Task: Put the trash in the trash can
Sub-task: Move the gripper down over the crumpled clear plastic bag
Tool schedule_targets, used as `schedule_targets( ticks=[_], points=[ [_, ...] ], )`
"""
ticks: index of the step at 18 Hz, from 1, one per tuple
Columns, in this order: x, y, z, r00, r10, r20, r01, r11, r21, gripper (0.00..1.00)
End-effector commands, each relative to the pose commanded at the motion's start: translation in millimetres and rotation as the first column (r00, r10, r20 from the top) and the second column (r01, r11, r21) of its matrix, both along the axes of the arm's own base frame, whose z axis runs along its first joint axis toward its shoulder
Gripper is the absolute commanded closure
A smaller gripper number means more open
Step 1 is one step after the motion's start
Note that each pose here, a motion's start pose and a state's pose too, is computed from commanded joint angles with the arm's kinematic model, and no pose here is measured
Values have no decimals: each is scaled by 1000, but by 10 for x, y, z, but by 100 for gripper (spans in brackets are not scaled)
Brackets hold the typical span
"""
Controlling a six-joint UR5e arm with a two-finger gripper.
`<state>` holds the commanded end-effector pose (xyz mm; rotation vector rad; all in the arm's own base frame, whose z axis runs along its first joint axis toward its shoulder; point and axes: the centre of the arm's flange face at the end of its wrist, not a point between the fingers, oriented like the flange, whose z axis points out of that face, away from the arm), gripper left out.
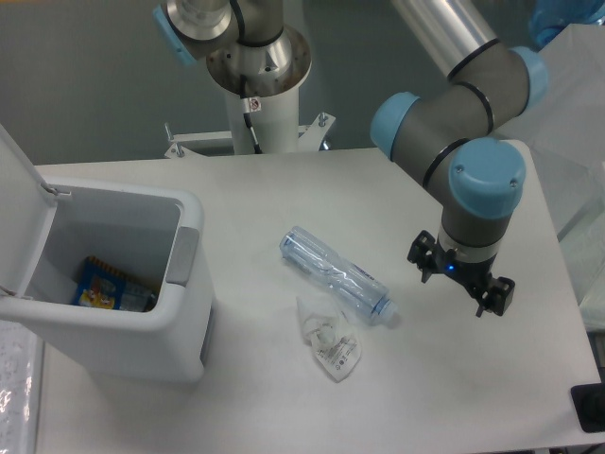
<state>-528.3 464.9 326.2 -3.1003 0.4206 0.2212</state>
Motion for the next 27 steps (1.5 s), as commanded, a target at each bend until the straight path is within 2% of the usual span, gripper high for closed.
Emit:
schedule_targets(
  ticks=[4, 7, 8, 12, 15, 19, 21, 27],
  points=[
    [117, 95, -64, 1000, -13, 17, 13, 1000, 8, 0],
    [270, 110, -280, 999, -23, 27, 23, 999, 28, 0],
    [362, 119, -371, 1000, -14, 27, 13, 999, 48, 0],
    [777, 131, -632, 993, 114, 31, -117, 987, 113, 0],
    [858, 286, -655, 992, 120, 31, -123, 986, 114, 0],
    [1050, 544, -796, 976, 210, 64, -216, 969, 116, 0],
    [1155, 677, -903, 974, 214, 74, -221, 970, 105, 0],
    [1250, 758, -1077, 971, 223, 81, -230, 969, 89, 0]
  ],
)
